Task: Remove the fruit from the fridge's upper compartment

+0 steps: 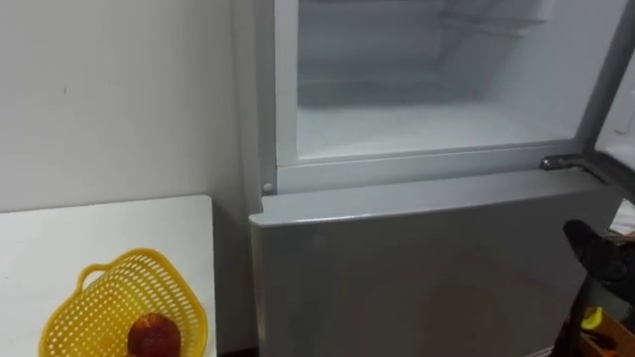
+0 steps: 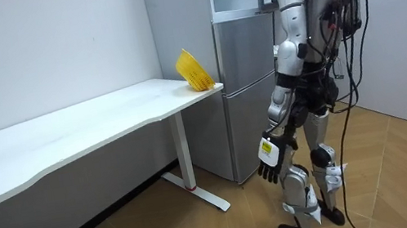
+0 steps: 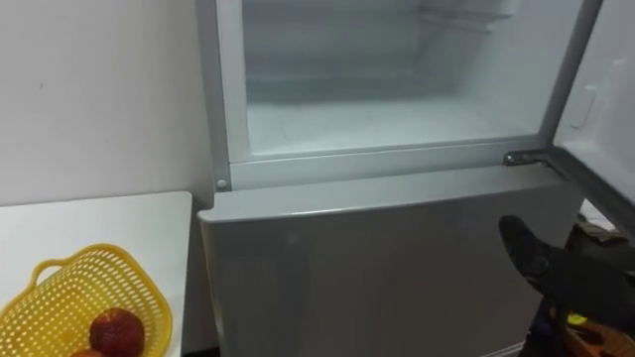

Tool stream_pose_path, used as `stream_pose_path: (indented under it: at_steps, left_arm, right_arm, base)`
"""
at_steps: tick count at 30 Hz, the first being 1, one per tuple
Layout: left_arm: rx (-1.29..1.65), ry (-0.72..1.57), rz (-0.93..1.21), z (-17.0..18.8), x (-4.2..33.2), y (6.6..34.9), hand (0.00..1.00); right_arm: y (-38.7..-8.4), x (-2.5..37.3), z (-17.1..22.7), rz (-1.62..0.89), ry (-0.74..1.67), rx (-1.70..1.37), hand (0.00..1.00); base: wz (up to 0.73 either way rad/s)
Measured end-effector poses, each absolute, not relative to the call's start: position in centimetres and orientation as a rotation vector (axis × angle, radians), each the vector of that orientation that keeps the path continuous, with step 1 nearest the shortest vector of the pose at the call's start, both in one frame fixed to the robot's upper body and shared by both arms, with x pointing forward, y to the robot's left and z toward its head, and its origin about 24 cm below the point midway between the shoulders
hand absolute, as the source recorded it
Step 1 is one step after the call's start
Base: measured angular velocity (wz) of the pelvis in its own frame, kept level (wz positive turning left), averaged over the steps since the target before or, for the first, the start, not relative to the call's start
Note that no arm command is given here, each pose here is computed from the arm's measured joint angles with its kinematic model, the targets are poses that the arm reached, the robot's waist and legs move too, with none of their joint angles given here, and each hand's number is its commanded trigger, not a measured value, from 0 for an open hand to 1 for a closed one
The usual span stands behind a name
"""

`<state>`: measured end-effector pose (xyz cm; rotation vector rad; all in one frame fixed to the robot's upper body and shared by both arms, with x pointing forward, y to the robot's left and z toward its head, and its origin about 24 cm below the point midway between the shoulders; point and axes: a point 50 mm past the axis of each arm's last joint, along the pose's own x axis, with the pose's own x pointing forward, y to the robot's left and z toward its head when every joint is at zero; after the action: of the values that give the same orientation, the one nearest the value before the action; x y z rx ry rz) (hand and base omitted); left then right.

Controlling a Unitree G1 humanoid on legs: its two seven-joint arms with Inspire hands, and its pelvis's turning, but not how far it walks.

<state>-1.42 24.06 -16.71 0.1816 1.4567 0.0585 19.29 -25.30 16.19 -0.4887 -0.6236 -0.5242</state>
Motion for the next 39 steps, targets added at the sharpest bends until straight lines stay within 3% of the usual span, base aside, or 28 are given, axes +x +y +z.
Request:
stream_pose_path:
  at_steps: [25, 34, 39]
  left_arm:
    - [0.148, 1.484, 0.066, -16.8, -1.8, 23.8, 0.0]
    - [0.131, 1.495, 0.039, -16.9, -1.6, 23.6, 0.0]
    - [0.135, 1.479, 0.039, -16.9, -1.0, 23.7, 0.0]
  right_arm:
    - [-22.7, 19.6, 6.1, -0.238, -0.117, -0.538, 0.0]
    - [-21.3, 18.4, 0.6, -0.063, 0.132, -0.614, 0.0]
    - [-21.6, 16.1, -4.7, 0.006, 0.383, -0.604, 0.0]
  base:
    - [0.0]
    - [0.0]
    - [0.0]
